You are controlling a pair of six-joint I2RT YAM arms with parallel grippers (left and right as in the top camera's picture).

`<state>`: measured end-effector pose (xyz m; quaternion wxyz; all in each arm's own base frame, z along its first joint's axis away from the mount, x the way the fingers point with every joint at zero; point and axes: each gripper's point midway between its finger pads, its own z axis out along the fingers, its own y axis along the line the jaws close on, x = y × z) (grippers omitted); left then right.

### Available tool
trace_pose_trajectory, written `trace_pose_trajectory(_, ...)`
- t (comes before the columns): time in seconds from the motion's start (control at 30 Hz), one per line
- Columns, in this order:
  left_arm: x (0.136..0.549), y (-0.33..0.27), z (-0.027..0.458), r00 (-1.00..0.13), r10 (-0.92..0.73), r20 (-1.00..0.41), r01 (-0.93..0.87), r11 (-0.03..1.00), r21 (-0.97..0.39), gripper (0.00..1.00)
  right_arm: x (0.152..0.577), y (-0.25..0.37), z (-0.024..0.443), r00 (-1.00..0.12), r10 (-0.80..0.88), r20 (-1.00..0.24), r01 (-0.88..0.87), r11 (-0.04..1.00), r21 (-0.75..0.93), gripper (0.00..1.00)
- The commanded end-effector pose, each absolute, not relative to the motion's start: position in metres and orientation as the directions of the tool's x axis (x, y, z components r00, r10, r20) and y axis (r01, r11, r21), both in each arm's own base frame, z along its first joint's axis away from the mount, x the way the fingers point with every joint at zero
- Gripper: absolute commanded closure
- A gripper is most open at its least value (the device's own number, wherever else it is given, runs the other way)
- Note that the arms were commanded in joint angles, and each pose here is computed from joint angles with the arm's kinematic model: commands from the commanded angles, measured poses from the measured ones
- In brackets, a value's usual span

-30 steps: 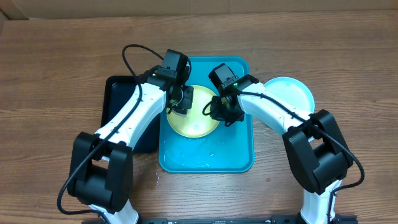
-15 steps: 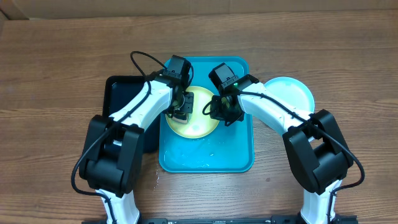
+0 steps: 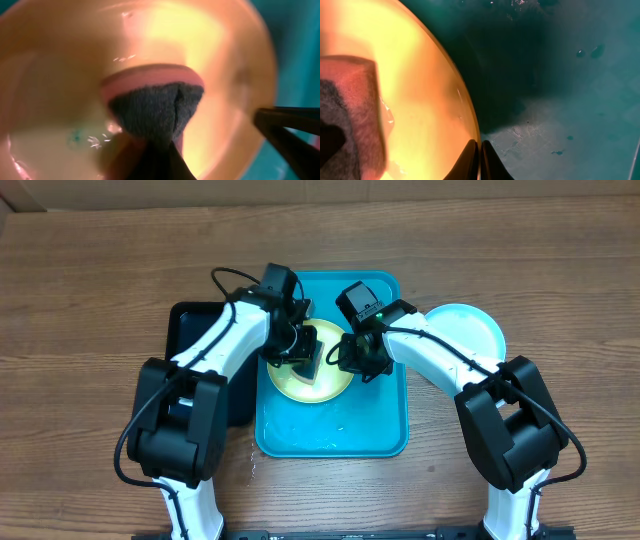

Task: Clean dirty plates on tray and stack at the side
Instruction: 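Move the sponge onto the yellow plate and start scrubbing, then scrub the yellow plate surface with the sponge in the left gripper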

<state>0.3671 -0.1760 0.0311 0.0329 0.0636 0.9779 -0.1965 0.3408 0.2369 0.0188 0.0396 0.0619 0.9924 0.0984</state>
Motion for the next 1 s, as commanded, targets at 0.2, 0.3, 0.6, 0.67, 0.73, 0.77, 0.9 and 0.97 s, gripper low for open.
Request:
trace_pose_trajectory(0.2,0.393,-0.174,0.119,-0.948,0.095,-0.304,0.223,0.880,-0.420,0.96,0.342,0.238,0.018,-0.989,0.124,-0.074,0.108,0.974,0.199,0.96)
trace_pose_trajectory(0.3,0.391,-0.153,0.100,-0.956,0.096,-0.278,0.180,0.939,-0.294,0.96,0.342,0.238,0.018,-0.989,0.124,-0.074,0.107,0.974,0.199,0.96)
trace_pose_trajectory(0.6,0.381,-0.131,0.045,-0.974,0.071,-0.215,0.110,0.979,-0.171,0.96,0.342,0.238,0.018,-0.989,0.124,-0.074,0.107,0.974,0.200,0.96)
trace_pose_trajectory(0.67,0.382,-0.130,0.036,-0.975,0.072,-0.210,0.107,0.981,-0.164,0.96,0.342,0.238,0.018,-0.989,0.124,-0.074,0.107,0.974,0.200,0.96)
trace_pose_trajectory(0.73,0.382,-0.130,0.028,-0.977,0.072,-0.199,0.106,0.981,-0.163,0.96,0.342,0.238,0.018,-0.989,0.124,-0.074,0.108,0.974,0.199,0.96)
trace_pose_trajectory(0.77,0.382,-0.130,0.023,-0.980,0.067,-0.186,0.098,0.982,-0.162,0.96,0.342,0.238,0.018,-0.989,0.124,-0.074,0.108,0.974,0.199,0.96)
trace_pose_trajectory(0.9,0.375,-0.129,0.000,-0.990,0.065,-0.124,0.085,0.984,-0.159,0.96,0.342,0.238,0.018,-0.989,0.124,-0.074,0.107,0.974,0.200,0.96)
trace_pose_trajectory(0.97,0.368,-0.135,-0.012,-0.994,0.069,-0.082,0.083,0.978,-0.190,0.96,0.342,0.238,0.018,-0.989,0.124,-0.074,0.107,0.974,0.200,0.96)
